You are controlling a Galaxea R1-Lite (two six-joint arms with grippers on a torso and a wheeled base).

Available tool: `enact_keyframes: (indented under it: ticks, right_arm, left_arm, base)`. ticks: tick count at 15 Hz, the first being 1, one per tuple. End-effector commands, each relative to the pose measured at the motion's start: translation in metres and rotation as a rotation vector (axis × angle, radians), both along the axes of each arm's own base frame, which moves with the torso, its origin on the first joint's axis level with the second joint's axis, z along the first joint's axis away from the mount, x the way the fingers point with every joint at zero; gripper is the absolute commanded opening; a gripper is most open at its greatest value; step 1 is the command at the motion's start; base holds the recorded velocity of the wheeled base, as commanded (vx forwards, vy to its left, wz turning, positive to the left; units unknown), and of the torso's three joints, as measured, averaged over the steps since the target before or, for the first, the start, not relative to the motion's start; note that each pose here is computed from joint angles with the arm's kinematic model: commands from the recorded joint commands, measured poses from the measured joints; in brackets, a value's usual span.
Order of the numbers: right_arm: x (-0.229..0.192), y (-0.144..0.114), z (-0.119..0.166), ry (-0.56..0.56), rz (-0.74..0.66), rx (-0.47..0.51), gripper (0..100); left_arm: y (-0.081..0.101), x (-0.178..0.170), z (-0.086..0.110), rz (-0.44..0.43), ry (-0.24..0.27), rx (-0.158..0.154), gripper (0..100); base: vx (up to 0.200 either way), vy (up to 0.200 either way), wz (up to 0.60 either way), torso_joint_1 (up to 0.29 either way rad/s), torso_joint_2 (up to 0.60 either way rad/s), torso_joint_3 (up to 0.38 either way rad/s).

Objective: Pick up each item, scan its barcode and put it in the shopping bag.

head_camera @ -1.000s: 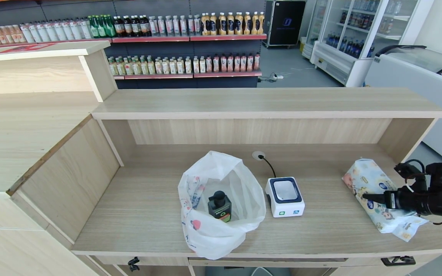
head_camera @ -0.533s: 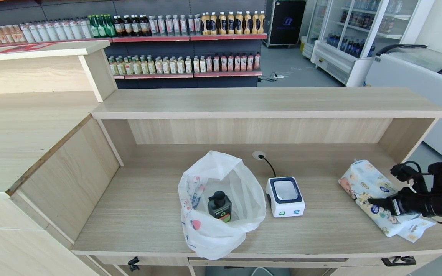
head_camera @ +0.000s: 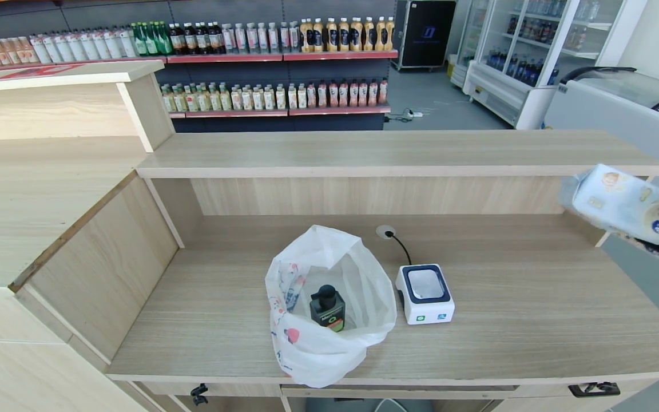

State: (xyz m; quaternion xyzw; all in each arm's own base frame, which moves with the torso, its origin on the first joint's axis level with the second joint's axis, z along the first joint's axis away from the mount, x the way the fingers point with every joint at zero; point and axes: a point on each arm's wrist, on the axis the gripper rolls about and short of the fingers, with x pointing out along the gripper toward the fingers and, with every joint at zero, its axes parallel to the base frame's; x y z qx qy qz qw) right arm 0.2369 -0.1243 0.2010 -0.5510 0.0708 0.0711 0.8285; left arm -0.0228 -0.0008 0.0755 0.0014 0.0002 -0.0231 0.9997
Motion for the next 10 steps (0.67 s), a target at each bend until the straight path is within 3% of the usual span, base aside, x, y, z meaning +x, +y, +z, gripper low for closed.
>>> enact_keyframes:
  ticks: [1, 2, 3, 4, 6, 8, 10]
  right_arm:
    - [-0.075, 0.051, 0.059, -0.43, 0.094, -0.494, 0]
    - [-0.078, 0.062, 0.068, -0.551, 0.135, -0.612, 0]
    - [-0.083, 0.083, 0.084, -0.788, 0.242, -0.783, 0]
    - [-0.089, 0.1, 0.094, -0.973, 0.293, -0.877, 0]
    - [-0.094, 0.132, 0.091, -1.202, 0.391, -0.953, 0]
    - [-0.092, 0.16, 0.086, -1.338, 0.532, -1.002, 0]
    - [-0.096, 0.169, 0.083, -1.398, 0.587, -1.026, 0]
  left_arm:
    - [0.0, 0.0, 0.0, 0.0, 0.001, 0.0, 100]
    - [0.0, 0.0, 0.0, 0.0, 0.001, 0.0, 100]
    - [0.0, 0.0, 0.0, 0.0, 0.001, 0.0, 100]
    - [0.0, 0.0, 0.0, 0.0, 0.001, 0.0, 100]
    - [0.0, 0.0, 0.0, 0.0, 0.001, -0.001, 100]
    - [0.0, 0.0, 0.0, 0.0, 0.001, 0.0, 100]
    - [0.0, 0.0, 0.0, 0.0, 0.001, 0.0, 100]
  base:
    - [0.0, 0.0, 0.0, 0.0, 0.0, 0.0]
    - [0.0, 0.0, 0.0, 0.0, 0.0, 0.0]
    - [0.0, 0.0, 0.0, 0.0, 0.0, 0.0]
    - [0.0, 0.0, 0.0, 0.0, 0.0, 0.0]
    - [0.0, 0.0, 0.0, 0.0, 0.0, 0.0]
    - [0.0, 0.0, 0.0, 0.0, 0.0, 0.0]
    - [0.0, 0.0, 0.0, 0.0, 0.0, 0.0]
